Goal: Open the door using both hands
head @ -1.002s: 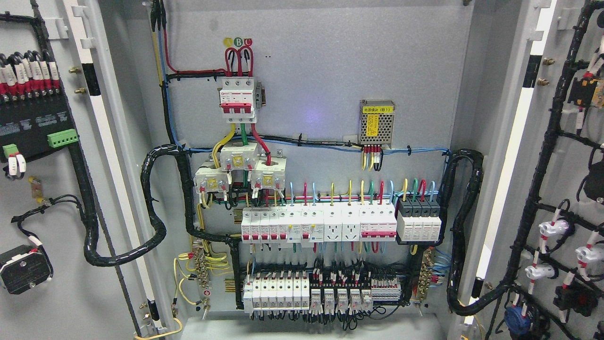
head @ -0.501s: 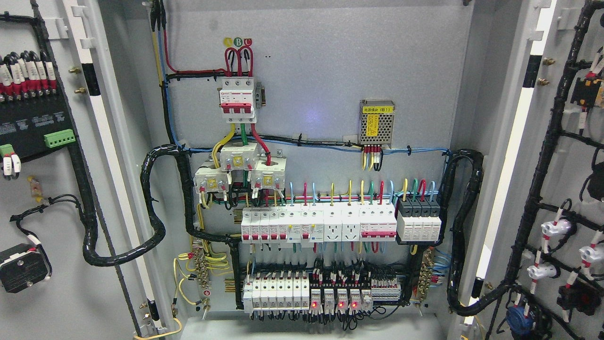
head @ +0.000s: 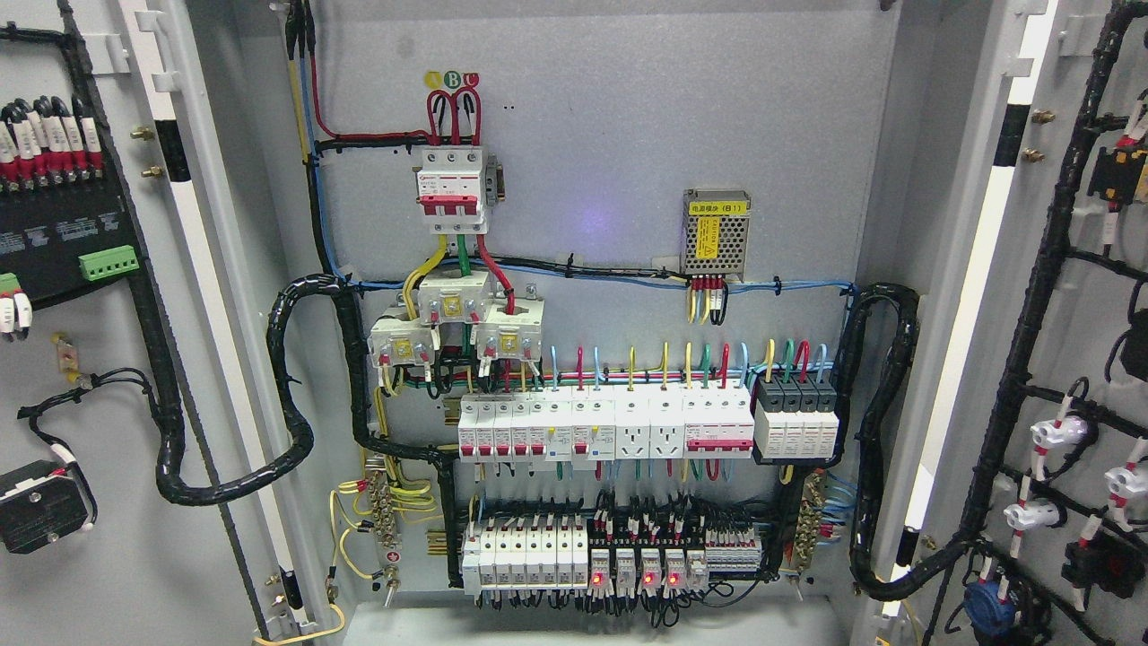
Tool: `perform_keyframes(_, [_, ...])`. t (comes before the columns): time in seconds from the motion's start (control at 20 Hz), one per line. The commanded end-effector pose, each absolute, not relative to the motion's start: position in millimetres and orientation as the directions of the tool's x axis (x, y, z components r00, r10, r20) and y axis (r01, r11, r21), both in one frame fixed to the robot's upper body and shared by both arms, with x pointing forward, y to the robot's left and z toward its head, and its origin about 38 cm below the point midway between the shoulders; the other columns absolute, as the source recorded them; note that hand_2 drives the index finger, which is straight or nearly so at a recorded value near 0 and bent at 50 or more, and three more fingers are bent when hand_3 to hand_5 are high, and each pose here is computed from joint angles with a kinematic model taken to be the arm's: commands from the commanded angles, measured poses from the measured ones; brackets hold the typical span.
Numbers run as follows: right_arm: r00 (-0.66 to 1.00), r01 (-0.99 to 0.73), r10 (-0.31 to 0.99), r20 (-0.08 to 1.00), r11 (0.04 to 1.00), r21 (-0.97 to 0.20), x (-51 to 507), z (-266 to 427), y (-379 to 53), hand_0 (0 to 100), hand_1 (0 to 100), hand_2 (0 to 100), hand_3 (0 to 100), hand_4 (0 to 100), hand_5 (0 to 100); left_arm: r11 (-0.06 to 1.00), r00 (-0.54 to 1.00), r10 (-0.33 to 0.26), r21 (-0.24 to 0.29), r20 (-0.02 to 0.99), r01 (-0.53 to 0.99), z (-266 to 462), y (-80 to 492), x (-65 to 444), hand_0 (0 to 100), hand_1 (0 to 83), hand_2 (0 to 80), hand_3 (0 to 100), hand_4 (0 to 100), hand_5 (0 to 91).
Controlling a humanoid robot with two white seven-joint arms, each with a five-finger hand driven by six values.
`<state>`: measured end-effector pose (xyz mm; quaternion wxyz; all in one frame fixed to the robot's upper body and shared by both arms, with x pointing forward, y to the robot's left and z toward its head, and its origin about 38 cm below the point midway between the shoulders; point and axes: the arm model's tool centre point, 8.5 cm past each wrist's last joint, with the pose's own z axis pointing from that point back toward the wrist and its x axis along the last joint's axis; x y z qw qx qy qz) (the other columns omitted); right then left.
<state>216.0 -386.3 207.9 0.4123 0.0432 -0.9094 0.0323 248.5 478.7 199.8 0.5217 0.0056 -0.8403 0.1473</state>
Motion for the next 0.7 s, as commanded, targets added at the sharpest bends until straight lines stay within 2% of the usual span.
perform_keyframes(0.0, [-0.657,-0.091,-0.043,0.753,0.996,-0.022,213.6,207.8,-390.0,19,0,0,0,0,0,0.955,-0.465,0.136,-0.24,0.875,-0.173,204.4,484.7,247.6,0,0.0,0.0,0,0,0.0])
perform_keyframes(0.15, [-0.66,-0.091,-0.053,0.749,0.996,-0.01,213.2,208.3,-391.1,19,0,0,0,0,0,0.957,-0.464,0.138,-0.239,0.875,-0.166,205.2,482.3,247.6,0,0.0,0.0,0,0,0.0])
perform_keyframes(0.35, [-0.671,-0.11,-0.121,0.732,0.992,0.062,212.6,208.2,-393.7,19,0,0,0,0,0,0.958,-0.459,0.148,-0.243,0.876,-0.154,203.1,477.7,247.9,0,0.0,0.0,0,0,0.0])
perform_keyframes(0.65, [-0.665,-0.115,-0.125,0.736,0.991,0.064,213.3,206.5,-393.4,19,0,0,0,0,0,0.964,-0.476,0.169,-0.246,0.863,-0.103,213.8,462.5,247.7,0,0.0,0.0,0,0,0.0])
